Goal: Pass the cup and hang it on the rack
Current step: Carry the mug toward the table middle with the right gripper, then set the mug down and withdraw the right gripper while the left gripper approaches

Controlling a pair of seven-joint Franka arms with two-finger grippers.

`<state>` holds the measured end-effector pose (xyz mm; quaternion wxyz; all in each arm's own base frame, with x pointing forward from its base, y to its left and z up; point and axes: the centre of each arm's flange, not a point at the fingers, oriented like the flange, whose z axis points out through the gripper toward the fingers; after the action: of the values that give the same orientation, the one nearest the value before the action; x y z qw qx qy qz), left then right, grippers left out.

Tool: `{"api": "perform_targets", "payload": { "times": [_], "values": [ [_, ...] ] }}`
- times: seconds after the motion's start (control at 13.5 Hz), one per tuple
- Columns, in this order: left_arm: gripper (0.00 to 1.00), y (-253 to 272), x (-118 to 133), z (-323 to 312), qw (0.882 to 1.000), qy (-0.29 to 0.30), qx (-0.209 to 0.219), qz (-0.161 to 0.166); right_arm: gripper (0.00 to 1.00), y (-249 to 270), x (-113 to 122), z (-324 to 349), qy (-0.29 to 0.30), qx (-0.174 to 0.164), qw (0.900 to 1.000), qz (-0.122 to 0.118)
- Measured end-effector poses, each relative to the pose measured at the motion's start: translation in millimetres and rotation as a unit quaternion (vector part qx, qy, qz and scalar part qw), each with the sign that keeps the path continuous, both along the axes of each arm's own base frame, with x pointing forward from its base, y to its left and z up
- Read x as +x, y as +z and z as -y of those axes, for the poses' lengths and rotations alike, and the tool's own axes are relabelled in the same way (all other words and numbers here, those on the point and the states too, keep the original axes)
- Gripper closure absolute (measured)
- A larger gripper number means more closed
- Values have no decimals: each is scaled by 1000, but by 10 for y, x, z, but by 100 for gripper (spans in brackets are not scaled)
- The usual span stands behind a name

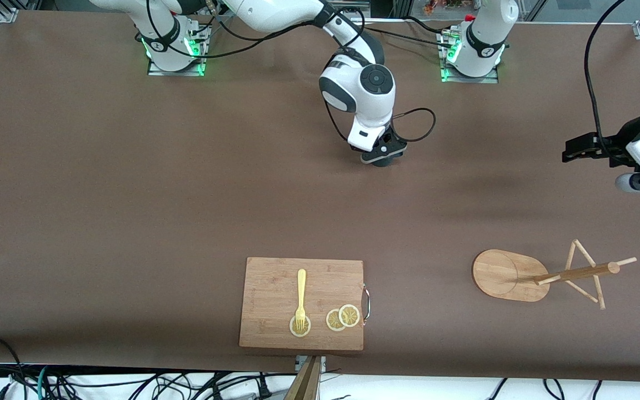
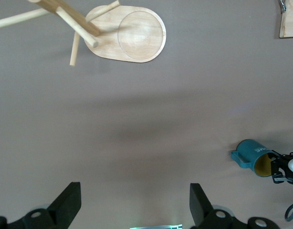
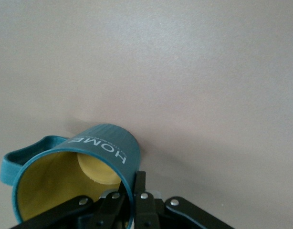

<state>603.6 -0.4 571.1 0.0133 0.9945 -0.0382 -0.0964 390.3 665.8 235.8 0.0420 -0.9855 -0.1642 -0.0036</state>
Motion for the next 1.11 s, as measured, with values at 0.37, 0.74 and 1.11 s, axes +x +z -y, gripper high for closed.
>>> {"api": "perform_targets", "payload": {
  "times": [0.37, 0.74, 1.11],
  "values": [
    [0, -54, -72, 313, 999, -26, -16, -29, 65, 86, 25, -27, -11, 7, 1000, 8],
    [0, -421, -172, 676, 979, -166, -96, -68, 21, 925, 268, 87, -36, 23, 999, 21],
    [0, -921, -169, 800, 913, -338, -225, -30, 0, 2113, 1007, 1056, -133, -15, 991, 30]
  ]
}}
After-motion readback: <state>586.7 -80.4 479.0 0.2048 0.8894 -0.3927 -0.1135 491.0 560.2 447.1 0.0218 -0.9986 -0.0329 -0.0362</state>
